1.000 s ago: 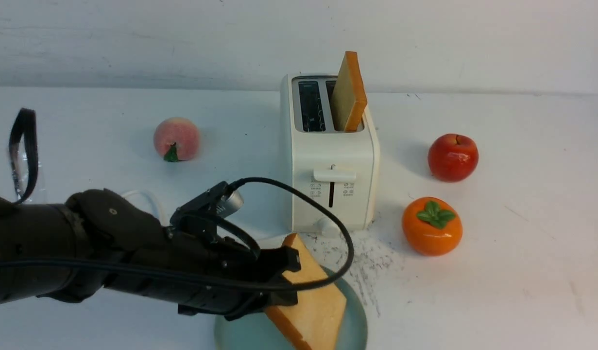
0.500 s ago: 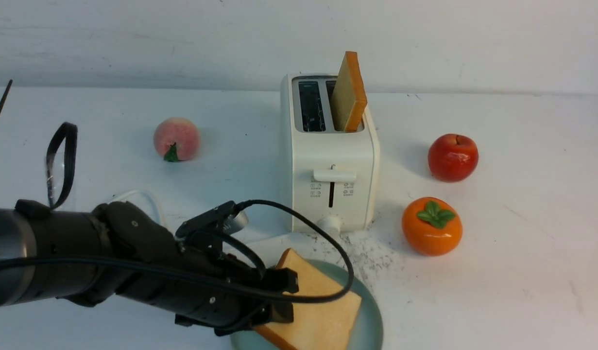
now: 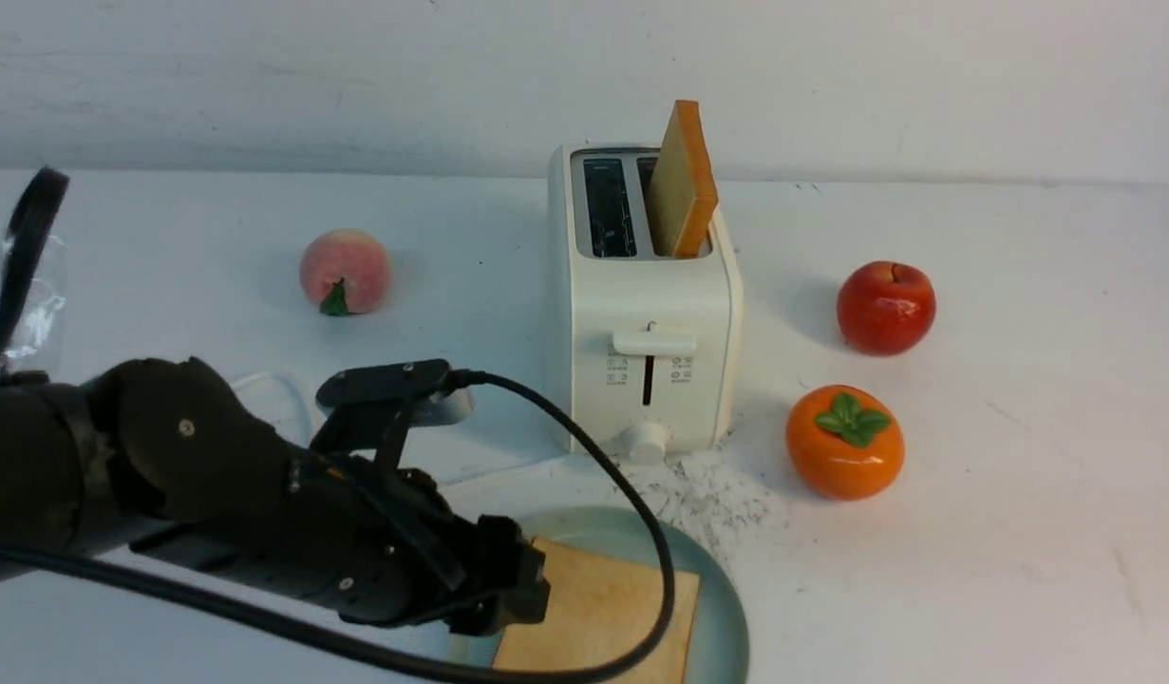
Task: Take toasted bread from bread machine on white table place on plate.
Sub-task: 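Place the slice of bread on the plate with the left gripper, then grasp the toast slice in the toaster and pull it up out of the slot with the right gripper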
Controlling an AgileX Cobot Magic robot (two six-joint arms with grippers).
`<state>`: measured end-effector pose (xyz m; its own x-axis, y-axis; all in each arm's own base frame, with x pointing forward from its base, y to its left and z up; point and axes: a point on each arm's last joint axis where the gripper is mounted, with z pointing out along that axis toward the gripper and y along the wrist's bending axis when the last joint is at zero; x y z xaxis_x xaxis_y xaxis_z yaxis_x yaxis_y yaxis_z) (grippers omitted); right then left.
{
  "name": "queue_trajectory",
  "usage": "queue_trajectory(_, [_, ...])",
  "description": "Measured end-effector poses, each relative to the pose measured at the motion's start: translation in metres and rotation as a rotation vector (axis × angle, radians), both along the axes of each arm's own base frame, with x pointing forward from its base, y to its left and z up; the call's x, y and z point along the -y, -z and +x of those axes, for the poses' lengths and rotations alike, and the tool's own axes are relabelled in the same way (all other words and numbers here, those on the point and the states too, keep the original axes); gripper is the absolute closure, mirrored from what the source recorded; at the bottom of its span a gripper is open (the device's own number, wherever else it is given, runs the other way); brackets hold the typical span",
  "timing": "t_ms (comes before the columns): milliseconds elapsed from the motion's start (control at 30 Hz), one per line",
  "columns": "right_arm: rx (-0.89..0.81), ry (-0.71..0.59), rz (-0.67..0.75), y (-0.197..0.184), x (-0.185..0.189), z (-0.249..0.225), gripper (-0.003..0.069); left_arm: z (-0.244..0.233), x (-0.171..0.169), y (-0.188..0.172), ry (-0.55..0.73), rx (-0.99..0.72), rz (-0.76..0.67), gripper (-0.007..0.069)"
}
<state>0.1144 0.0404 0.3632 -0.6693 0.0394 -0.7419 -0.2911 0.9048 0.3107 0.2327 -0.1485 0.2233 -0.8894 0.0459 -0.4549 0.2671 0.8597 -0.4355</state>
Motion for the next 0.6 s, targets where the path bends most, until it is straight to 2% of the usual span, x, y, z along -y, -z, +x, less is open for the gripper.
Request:
queue_trajectory(100, [-0.003, -0.002, 0.024, -0.006, -0.002, 0.009, 0.0626, -0.008, -0.009, -0.016, -0.017, 0.035, 0.034, 0.0209])
queue_trajectory(200, [-0.021, -0.004, 0.047, -0.017, -0.004, 0.034, 0.0626, -0.019, -0.020, -0.032, -0.090, 0.044, 0.050, 0.0370])
queue_trajectory(267, [-0.017, 0.002, 0.058, -0.024, -0.005, 0.061, 0.0626, -0.027, -0.031, -0.047, -0.139, 0.094, 0.079, 0.0551])
queue_trajectory(333, [-0.013, -0.003, 0.064, -0.026, -0.007, 0.084, 0.0626, -0.034, -0.040, -0.059, -0.184, 0.143, 0.088, 0.0629])
queue_trajectory(467, [-0.028, -0.062, 0.054, -0.022, -0.024, 0.127, 0.0622, -0.050, -0.058, -0.085, -0.279, 0.256, 0.072, 0.0639])
queue_trajectory(500, [-0.040, -0.099, 0.046, -0.016, -0.040, 0.153, 0.0613, -0.062, -0.069, -0.100, -0.321, 0.330, 0.056, 0.0639])
queue_trajectory(600, [-0.045, -0.127, 0.041, -0.007, -0.065, 0.186, 0.0582, -0.078, -0.082, -0.114, -0.375, 0.387, 0.040, 0.0639])
